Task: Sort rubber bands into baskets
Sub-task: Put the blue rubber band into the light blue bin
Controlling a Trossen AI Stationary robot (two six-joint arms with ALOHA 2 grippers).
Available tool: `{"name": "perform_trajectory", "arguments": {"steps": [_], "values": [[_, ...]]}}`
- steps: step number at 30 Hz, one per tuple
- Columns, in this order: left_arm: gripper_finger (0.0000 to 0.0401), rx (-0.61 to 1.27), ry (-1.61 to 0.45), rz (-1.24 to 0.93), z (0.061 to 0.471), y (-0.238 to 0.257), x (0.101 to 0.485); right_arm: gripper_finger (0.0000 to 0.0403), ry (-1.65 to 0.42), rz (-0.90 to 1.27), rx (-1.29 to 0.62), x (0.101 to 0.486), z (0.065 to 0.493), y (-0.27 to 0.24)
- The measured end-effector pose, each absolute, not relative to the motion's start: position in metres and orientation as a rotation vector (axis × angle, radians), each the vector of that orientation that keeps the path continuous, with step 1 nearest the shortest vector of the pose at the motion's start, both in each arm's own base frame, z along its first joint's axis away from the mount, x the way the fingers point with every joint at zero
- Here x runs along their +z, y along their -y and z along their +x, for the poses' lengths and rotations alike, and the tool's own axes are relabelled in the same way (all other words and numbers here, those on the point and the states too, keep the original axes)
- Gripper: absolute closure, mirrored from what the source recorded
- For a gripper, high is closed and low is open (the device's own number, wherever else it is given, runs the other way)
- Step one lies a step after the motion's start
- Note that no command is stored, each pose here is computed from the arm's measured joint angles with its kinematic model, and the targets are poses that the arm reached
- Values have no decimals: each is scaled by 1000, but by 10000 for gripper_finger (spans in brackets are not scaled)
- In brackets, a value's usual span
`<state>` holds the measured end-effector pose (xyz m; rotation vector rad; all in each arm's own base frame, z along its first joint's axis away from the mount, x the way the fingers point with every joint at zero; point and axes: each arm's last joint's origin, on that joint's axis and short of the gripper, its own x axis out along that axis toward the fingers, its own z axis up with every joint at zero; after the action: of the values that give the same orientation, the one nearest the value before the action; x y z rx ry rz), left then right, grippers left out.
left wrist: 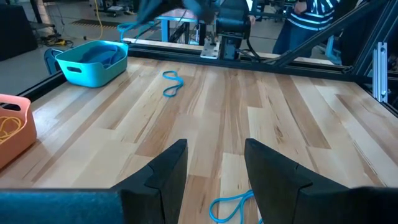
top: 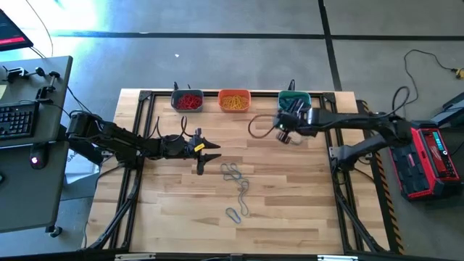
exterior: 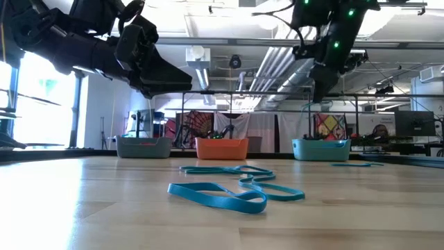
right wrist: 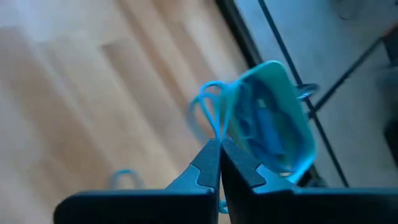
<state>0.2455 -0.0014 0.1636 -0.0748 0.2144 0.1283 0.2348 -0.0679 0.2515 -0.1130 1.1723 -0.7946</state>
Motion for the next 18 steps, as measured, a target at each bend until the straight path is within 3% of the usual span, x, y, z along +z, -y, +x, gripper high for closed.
{"name": "perform_trajectory", "arguments": {"steps": [11,18], "values": [[247,129,-214,-75,245,1,164,403,-1174,-135,-940,246,223,156],[247,129,-215,-75,245,1,163,403,-1203,-22,-976,216,219,203]]}}
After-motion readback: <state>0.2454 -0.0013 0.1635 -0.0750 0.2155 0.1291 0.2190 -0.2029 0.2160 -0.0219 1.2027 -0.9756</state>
